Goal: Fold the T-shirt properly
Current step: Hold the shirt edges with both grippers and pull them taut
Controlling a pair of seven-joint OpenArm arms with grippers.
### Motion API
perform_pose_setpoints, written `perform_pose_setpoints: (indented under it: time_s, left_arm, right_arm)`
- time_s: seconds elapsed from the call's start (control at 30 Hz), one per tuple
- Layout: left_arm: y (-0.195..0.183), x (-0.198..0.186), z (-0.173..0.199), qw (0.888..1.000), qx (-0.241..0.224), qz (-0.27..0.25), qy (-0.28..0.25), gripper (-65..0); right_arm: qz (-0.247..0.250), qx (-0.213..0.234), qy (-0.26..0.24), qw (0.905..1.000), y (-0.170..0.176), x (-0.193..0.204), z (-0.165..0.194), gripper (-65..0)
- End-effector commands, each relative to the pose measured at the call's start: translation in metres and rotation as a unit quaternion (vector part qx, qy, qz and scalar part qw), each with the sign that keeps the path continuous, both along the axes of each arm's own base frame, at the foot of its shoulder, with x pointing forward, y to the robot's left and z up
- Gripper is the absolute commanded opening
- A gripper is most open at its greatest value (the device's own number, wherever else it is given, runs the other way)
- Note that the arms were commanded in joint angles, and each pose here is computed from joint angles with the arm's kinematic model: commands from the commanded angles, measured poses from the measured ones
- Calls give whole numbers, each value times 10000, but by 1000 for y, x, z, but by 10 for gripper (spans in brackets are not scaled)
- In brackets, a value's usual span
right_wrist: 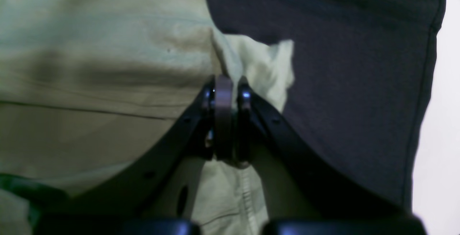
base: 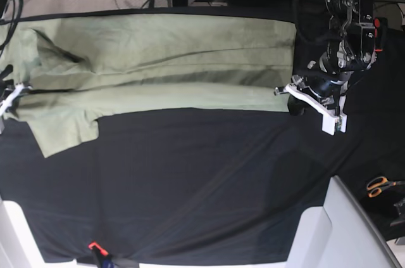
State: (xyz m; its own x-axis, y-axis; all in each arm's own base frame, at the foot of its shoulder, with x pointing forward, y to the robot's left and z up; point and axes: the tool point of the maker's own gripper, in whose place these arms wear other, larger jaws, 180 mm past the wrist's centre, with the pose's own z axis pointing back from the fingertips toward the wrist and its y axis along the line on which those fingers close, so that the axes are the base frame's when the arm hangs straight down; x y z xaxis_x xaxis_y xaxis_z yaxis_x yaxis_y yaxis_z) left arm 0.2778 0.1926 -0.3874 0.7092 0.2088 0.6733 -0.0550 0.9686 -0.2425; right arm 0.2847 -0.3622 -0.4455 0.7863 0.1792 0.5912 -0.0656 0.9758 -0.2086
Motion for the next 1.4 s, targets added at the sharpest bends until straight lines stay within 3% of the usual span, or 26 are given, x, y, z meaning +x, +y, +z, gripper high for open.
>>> perform_pose_setpoints:
  time_s: [0.0,0.23,0.4,0.5,0.57,0.73,0.87,1.0,1.2,1.37]
  left_arm:
    - [6,8,12,9997,101,-14,-236,-650]
    - [4,1,6,9999,91,-41,-131,-650]
    - [6,1,6,9999,97,-21,-139,-650]
    - [7,1,6,9998,101,-7,-144,-650]
    - [6,1,6,9999,86,-2,-144,-650]
    - [5,1,6,9999,79,2,-151,-650]
    - [5,1,6,9999,72,4,-151,-650]
    - [5,1,6,9999,72,4,-151,-650]
    - [5,1,6,9999,72,6,-144,-650]
    - [6,0,4,9999,72,14,-122,-650]
  right_arm:
    - [-59,-211,-135,9997,-16,6,18,-650]
    - [-77,-111,194,9997,-3,-13,0,-630]
    - [-189,-194,699,9972,-6,-25,-2,-386]
    - [-226,-287,426,9984,-3,-14,18,-219]
    - [-491,-329,57,9982,-11,-9,42,-161]
    - [-304,-431,-376,9979,5,23,76,-156]
    - [28,-197,-51,9998,19,55,52,-156]
    - [77,281,-32,9996,28,78,21,-156]
    - [-156,671,3,9976,13,86,-6,-156]
    - [-175,889,218,9956,20,83,-26,-156]
